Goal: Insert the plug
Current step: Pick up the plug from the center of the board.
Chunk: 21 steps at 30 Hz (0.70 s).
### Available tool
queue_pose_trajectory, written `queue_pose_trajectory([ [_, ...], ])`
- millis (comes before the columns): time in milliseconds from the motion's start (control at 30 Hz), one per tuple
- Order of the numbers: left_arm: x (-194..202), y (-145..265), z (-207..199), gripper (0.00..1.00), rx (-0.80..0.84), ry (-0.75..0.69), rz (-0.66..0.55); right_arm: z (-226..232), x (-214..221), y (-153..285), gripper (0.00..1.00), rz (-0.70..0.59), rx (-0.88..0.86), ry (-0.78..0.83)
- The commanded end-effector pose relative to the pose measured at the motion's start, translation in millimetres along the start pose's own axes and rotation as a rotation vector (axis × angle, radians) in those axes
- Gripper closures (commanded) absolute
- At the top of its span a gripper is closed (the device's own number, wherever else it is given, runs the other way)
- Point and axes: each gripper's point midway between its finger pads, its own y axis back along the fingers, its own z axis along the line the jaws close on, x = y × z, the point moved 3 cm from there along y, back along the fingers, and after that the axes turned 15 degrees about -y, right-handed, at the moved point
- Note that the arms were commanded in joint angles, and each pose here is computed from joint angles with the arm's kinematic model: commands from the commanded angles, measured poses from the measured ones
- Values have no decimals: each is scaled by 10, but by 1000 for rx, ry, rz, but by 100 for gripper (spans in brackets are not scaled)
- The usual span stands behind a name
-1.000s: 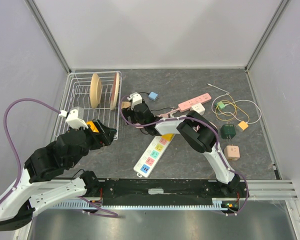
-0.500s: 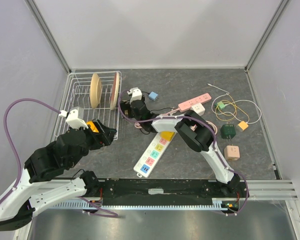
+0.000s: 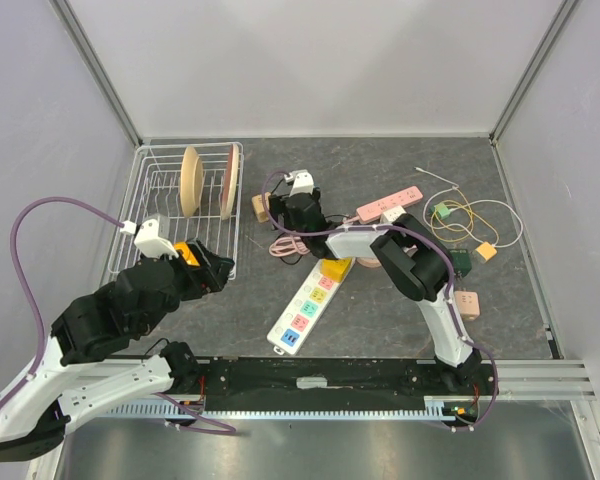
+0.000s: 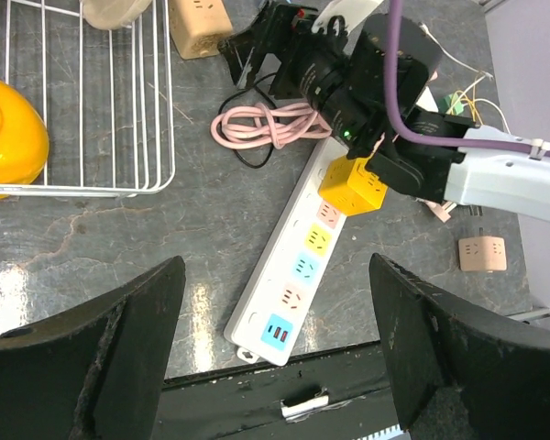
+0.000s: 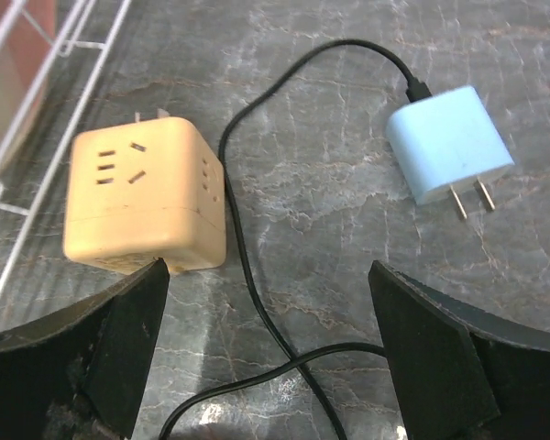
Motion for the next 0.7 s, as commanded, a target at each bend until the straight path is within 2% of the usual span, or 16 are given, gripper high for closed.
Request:
queue_pose_trajectory([
  [0, -48, -10, -31, 12, 7, 43, -24, 407, -345, 102, 2, -27, -184, 24],
  [333, -52, 31, -24, 12, 24, 53, -30, 746, -304, -74, 2, 16, -300, 19],
  [667, -37, 15, -38, 12, 25, 45, -22, 664, -128, -364, 2, 65, -187, 28],
])
